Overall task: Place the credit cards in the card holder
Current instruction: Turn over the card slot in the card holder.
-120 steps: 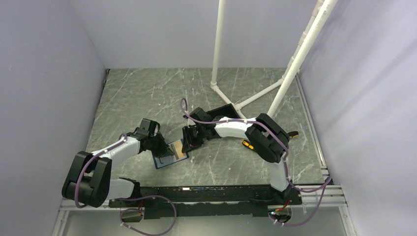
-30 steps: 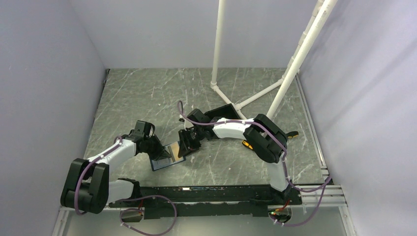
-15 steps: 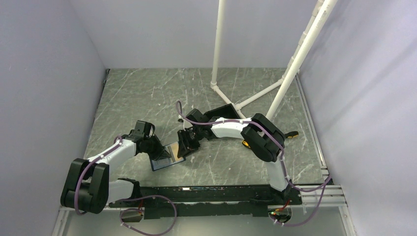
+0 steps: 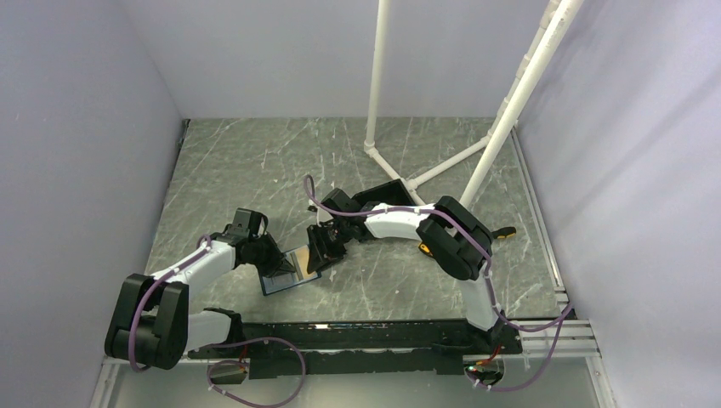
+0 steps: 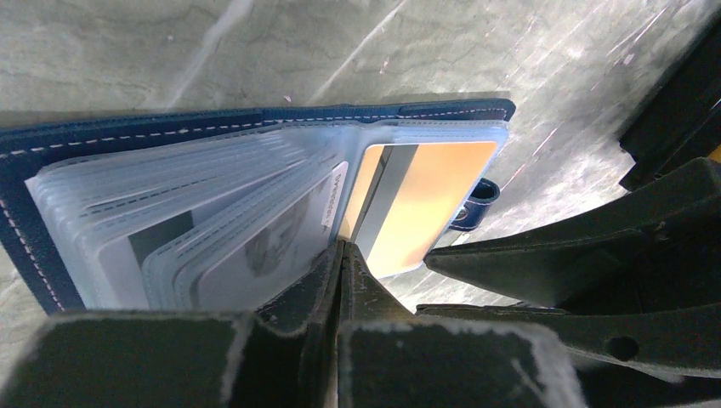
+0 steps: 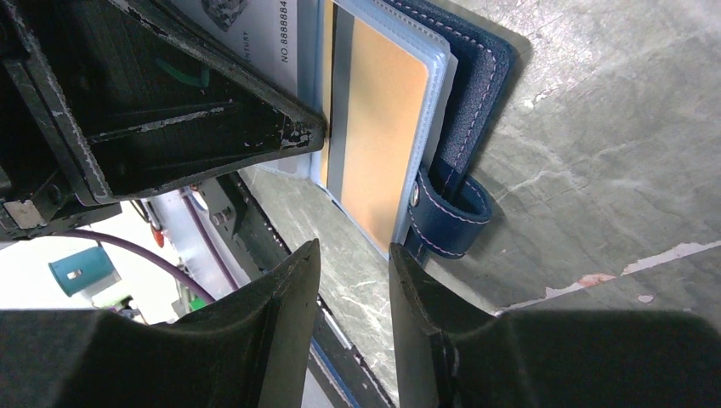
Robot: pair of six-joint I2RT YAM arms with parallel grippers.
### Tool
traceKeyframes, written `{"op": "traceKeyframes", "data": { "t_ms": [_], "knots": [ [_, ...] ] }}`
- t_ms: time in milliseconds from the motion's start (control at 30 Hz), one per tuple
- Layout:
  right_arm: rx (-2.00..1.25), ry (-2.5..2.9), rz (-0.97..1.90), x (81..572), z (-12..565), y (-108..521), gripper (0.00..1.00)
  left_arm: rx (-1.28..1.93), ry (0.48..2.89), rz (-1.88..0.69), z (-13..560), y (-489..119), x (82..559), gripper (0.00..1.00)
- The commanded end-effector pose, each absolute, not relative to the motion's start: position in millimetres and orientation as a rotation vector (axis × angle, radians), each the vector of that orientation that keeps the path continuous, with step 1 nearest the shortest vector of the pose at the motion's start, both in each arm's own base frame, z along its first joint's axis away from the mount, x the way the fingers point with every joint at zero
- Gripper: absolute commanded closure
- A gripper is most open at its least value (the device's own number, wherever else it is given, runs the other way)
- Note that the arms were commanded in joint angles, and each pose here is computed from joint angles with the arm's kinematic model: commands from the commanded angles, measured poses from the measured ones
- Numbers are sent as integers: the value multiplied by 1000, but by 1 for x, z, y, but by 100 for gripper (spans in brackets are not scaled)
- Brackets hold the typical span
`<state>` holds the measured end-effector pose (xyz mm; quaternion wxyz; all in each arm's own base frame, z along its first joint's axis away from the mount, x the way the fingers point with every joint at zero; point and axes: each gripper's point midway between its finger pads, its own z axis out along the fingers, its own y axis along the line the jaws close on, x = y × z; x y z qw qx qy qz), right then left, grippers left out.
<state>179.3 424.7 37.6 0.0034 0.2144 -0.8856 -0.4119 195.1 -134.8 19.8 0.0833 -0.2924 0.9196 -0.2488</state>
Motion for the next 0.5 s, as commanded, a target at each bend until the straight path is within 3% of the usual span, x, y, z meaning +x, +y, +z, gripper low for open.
{"op": "traceKeyframes", "data": {
  "t_ms": [0, 467],
  "knots": [
    [708, -2786, -1325, 181, 48, 428, 62, -880, 2760, -695, 14, -129, 190, 95],
    [703, -2811, -1323, 182, 51, 425, 62, -879, 2754, -696, 15, -128, 190, 95]
  ]
}}
